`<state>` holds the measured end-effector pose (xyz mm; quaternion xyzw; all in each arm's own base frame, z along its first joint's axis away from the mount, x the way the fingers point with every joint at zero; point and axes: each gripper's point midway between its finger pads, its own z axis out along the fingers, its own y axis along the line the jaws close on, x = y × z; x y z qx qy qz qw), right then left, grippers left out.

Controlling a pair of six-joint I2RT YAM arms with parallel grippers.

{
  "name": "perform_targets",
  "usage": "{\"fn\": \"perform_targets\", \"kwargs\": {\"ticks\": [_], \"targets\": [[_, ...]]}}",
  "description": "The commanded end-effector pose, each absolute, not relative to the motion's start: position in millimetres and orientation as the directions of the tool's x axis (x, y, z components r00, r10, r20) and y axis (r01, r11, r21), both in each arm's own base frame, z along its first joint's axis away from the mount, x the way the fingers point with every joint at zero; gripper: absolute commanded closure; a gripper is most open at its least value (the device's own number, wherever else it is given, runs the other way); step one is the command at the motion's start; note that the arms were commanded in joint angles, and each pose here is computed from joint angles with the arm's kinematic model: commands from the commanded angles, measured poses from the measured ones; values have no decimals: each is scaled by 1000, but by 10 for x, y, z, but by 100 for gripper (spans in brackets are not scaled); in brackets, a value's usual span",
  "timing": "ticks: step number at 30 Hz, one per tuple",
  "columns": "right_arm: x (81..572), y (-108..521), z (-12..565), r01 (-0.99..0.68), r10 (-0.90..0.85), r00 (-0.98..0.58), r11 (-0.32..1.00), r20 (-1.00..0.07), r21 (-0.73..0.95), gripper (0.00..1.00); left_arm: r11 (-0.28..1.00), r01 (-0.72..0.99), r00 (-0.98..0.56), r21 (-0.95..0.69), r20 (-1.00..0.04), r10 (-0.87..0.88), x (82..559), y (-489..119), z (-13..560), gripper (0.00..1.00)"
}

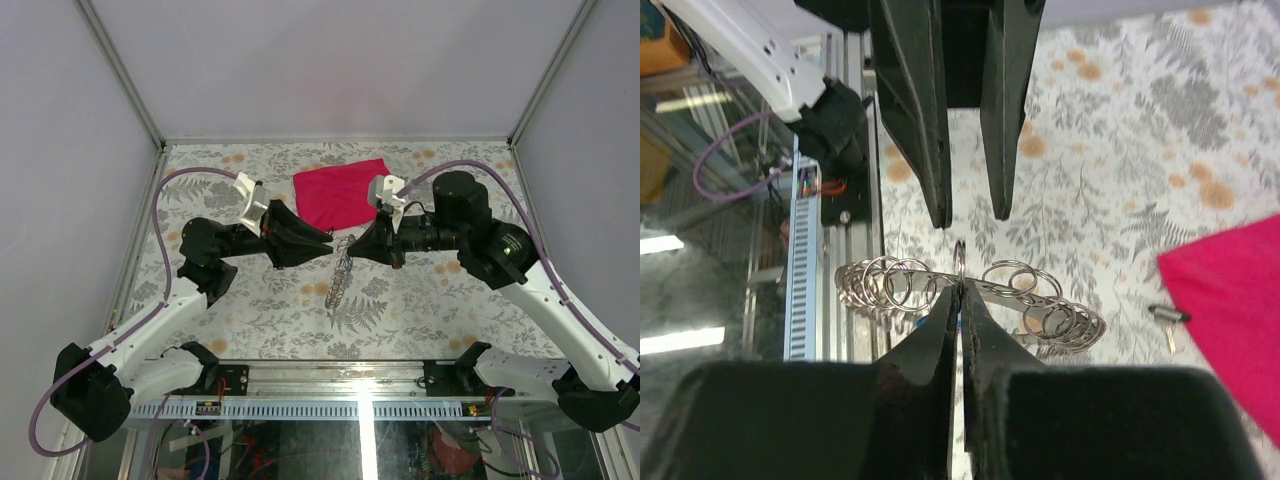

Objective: Put the keys on the keyring

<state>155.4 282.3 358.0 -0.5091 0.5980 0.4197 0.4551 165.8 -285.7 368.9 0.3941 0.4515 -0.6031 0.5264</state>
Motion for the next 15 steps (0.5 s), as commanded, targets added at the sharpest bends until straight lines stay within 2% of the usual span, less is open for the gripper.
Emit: {"fn": "perform_targets", "kwargs": {"ticks": [1,15], "targets": [[1539,2676,3466,-990,-370,-84,138,-925,35,100,-4,997,-75,-77,-960,-268,1688,-2904,3789,73],[1629,2459,3340,-960,-594,-245,257,-766,107,100,2,997,-80,-82,-979,-188,1721,-3095,3582,68]]}}
